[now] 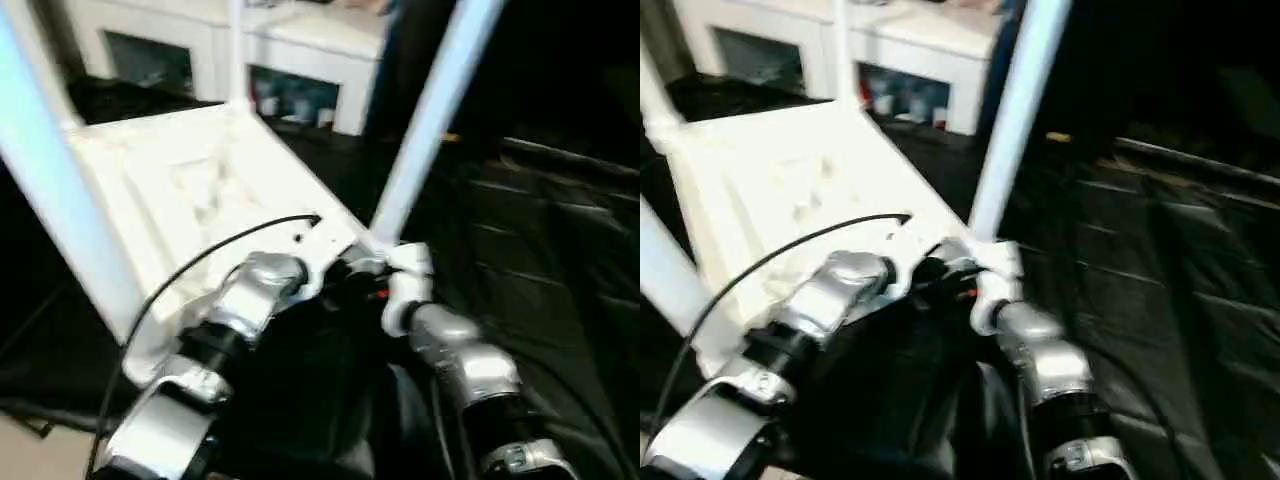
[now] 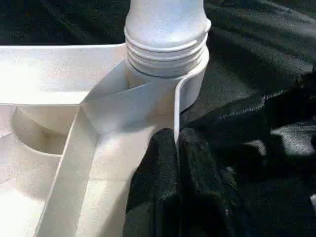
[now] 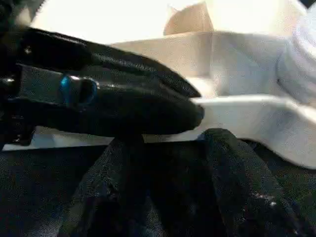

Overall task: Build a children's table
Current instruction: Rotate leg to tighten

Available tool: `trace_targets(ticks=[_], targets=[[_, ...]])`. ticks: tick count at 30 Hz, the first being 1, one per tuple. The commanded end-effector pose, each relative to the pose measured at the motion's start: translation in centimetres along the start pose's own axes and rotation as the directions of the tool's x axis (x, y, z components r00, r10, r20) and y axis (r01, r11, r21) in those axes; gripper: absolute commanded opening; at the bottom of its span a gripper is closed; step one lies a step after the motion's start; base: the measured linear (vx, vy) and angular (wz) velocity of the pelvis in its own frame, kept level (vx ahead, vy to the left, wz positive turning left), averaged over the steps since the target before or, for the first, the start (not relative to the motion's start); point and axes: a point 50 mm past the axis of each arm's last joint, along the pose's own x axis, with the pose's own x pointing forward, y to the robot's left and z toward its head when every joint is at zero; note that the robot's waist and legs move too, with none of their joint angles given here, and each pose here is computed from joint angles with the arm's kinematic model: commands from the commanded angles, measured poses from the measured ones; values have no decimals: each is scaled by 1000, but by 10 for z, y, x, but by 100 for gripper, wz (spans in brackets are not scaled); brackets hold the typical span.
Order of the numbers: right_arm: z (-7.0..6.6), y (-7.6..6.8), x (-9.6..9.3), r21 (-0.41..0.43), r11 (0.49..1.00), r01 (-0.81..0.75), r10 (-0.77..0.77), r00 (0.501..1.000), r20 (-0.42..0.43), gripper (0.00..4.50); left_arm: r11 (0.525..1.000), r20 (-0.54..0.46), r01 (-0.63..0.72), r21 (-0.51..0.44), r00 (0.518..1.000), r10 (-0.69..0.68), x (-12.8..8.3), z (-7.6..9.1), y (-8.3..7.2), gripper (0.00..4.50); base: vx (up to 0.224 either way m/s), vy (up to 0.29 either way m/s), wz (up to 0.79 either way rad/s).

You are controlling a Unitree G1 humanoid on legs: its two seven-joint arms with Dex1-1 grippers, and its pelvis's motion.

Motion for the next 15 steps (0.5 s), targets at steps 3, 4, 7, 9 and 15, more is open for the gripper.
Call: trace_targets(ticks=[3, 4, 7, 9, 15], targets=[[19, -24, -25, -115, 993, 1, 2, 1000, 29, 279, 994, -25, 105, 11, 994, -105, -5, -13, -6, 0, 0, 0, 0], [19, -24, -25, -115, 993, 1, 2, 1000, 29, 279, 994, -25, 105, 11, 994, -105, -5, -13, -6, 0, 0, 0, 0], [25, -39, -50, -164, 983, -78, 76, 997, -20, 298, 988, -34, 147, 36, 989, -146, -15, -20, -1, 0, 0, 0, 0], [29, -45, -65, -191, 969, -154, 146, 988, -58, 327, 981, -53, 186, 45, 982, -184, -23, -26, 1, 0, 0, 0, 0], [30, -44, -80, -235, 930, -284, 262, 957, -122, 377, 938, -74, 338, 82, 940, -333, -39, -32, -2, 0, 0, 0, 0]])
